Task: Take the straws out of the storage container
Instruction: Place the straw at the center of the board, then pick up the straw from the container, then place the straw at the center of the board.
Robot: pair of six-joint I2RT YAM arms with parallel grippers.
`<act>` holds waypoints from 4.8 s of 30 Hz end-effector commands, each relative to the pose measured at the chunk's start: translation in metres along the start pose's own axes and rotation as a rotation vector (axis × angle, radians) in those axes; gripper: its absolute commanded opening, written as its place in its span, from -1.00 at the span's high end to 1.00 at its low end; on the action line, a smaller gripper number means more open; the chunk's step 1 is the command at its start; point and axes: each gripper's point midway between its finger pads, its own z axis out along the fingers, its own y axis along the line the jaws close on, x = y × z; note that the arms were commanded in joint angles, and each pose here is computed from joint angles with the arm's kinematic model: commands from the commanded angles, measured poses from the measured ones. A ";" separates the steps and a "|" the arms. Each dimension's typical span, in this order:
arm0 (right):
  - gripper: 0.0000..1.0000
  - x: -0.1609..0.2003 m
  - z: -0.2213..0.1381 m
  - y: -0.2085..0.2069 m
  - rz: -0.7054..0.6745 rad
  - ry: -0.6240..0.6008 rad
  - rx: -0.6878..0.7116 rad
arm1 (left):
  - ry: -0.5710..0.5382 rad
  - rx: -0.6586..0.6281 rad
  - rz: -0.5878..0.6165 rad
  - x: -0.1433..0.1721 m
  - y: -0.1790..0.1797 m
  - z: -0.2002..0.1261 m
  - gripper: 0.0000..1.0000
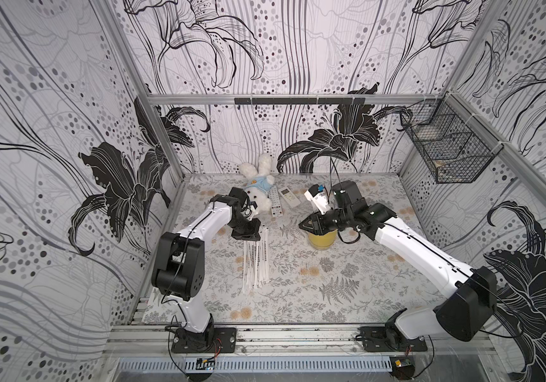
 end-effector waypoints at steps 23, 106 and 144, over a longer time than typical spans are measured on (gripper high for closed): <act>0.37 -0.007 -0.011 -0.009 -0.032 -0.051 0.090 | -0.076 -0.027 -0.020 -0.012 0.026 -0.009 0.62; 1.00 -0.110 -0.081 0.063 -0.036 -0.228 -0.019 | -0.987 0.016 0.434 0.007 -0.157 -0.192 0.45; 0.94 0.010 0.218 0.023 0.360 0.421 -0.257 | -0.709 -0.018 0.124 0.034 -0.052 -0.115 0.45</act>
